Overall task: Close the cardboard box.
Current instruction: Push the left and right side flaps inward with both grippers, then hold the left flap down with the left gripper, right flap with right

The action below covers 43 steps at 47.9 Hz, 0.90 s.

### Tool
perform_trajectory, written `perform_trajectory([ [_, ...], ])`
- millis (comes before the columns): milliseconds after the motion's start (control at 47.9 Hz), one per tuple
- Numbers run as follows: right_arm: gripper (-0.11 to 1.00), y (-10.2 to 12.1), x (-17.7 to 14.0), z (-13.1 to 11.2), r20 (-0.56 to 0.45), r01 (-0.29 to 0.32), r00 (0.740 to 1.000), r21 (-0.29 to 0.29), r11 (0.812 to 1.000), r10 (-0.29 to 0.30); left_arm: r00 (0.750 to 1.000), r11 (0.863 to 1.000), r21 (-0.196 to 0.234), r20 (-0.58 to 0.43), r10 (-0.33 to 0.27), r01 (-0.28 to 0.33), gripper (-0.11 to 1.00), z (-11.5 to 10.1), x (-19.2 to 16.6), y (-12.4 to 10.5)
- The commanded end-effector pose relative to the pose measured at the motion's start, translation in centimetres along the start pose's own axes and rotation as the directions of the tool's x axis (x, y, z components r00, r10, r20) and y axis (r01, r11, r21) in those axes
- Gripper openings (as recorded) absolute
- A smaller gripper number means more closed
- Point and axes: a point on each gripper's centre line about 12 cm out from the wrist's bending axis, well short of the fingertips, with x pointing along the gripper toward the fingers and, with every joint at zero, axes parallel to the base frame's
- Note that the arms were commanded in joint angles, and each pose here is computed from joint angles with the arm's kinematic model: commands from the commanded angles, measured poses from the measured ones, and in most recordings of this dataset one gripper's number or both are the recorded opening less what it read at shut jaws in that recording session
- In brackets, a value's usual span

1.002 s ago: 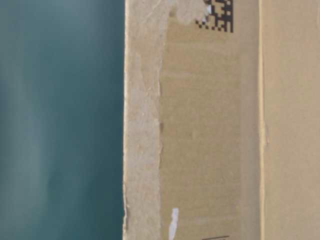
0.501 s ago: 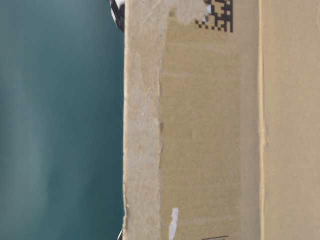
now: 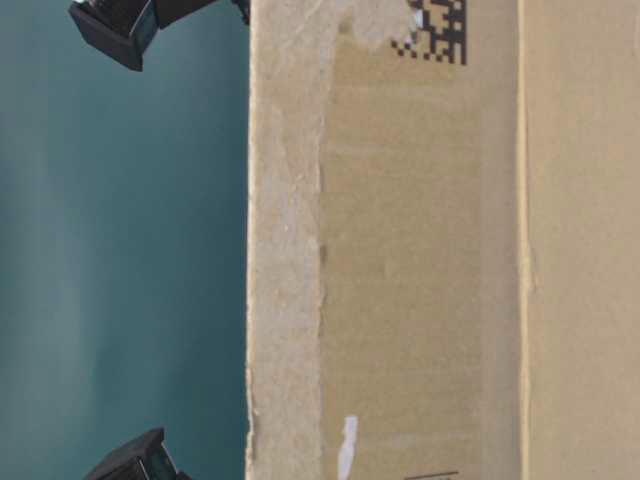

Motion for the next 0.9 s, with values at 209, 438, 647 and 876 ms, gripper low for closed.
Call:
perform_trajectory([
  [209,0.0,0.1,0.0,0.8,0.027,-0.002,1.0,0.003,1.0,0.002,0.996,0.999,-0.003,0.081,0.036,-0.036,0.0,2.7,1.5,1.4],
  [438,0.0,0.2,0.3,0.6,0.021,-0.003,1.0,0.002,1.0,0.003,0.989,0.994,-0.031,0.106,0.103,-0.1,0.0,4.2,3.7,4.3],
  [647,0.0,0.4,0.2,0.7,0.025,-0.01,1.0,-0.001,1.0,0.01,0.984,0.991,-0.043,0.116,0.134,-0.13,0.0,4.9,4.8,5.8],
  [876,0.0,0.6,0.2,0.6,0.025,-0.014,1.0,-0.003,1.0,0.014,0.979,0.988,-0.023,0.135,0.156,-0.154,0.0,5.1,4.8,6.7],
])
